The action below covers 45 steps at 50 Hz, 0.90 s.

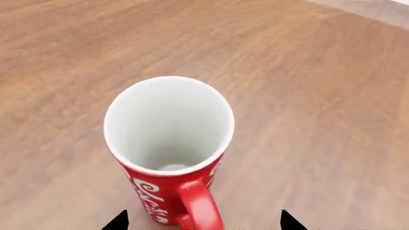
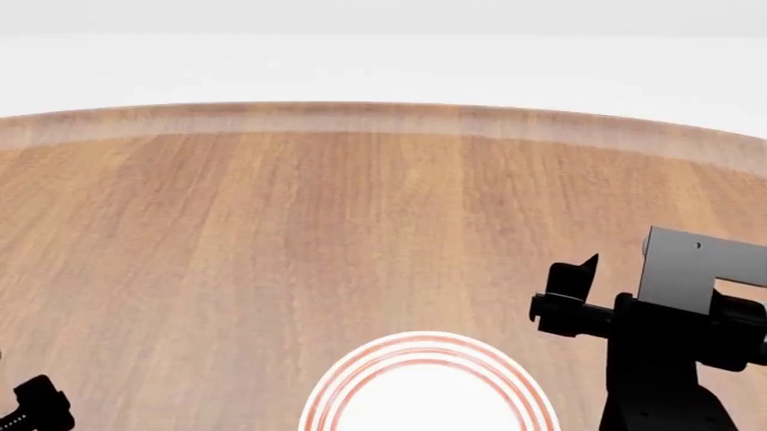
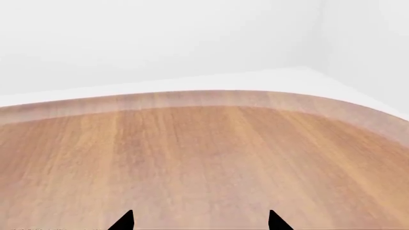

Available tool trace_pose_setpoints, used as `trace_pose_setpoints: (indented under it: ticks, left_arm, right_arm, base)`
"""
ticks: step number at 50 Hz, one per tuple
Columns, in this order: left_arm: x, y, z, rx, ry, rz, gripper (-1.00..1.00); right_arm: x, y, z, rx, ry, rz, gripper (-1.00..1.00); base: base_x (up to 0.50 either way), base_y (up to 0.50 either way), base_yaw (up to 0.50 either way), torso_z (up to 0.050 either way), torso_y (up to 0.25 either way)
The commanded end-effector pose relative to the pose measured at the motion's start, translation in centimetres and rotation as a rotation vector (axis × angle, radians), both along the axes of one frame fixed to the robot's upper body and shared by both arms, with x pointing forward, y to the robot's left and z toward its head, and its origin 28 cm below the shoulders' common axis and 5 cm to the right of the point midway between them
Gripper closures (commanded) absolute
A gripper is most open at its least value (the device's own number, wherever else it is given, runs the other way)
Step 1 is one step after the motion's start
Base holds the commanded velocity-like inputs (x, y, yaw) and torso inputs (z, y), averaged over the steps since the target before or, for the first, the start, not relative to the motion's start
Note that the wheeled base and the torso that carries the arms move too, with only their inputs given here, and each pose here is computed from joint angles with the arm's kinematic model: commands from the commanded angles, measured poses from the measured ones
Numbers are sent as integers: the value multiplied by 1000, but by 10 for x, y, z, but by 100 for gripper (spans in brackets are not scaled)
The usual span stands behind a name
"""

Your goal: Pick up the red mug and put it on the plate

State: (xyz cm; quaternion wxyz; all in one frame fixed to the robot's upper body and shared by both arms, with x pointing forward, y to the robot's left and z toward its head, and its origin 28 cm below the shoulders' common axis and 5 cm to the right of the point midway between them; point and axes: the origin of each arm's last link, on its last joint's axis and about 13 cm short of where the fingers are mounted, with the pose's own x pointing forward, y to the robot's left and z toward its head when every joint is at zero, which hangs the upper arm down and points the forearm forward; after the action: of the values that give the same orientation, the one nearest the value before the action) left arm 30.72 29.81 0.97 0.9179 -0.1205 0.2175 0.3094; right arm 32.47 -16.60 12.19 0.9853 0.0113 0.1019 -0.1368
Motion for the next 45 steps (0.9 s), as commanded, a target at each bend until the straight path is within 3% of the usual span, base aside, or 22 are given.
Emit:
trace_pose_setpoints:
  ticks: [1,18,19,38,45]
  left_arm:
    - [3,-2,-5,-28,6,-1,-100]
    - [11,-2,-15,-37,48,-10,-100]
    - [11,-2,-16,-39,50,-11,100]
    - [10,-2,-20,-43,51,-41,100]
    - [6,-7,-11,-10,13,-112,100]
  right_arm:
    - [0,1,-1,31,-9,8,-100]
    - [2,1,-2,34,-5,13,-100]
    - [1,2,-2,35,-6,14,-100]
    - [1,2,-5,42,-2,15,-100]
    - [1,2,-6,45,-1,16,-100]
  base:
    - [0,0,0,0,0]
    - [0,0,0,0,0]
    - [0,0,0,0,0]
    - [0,0,0,0,0]
    - [0,0,0,0,0]
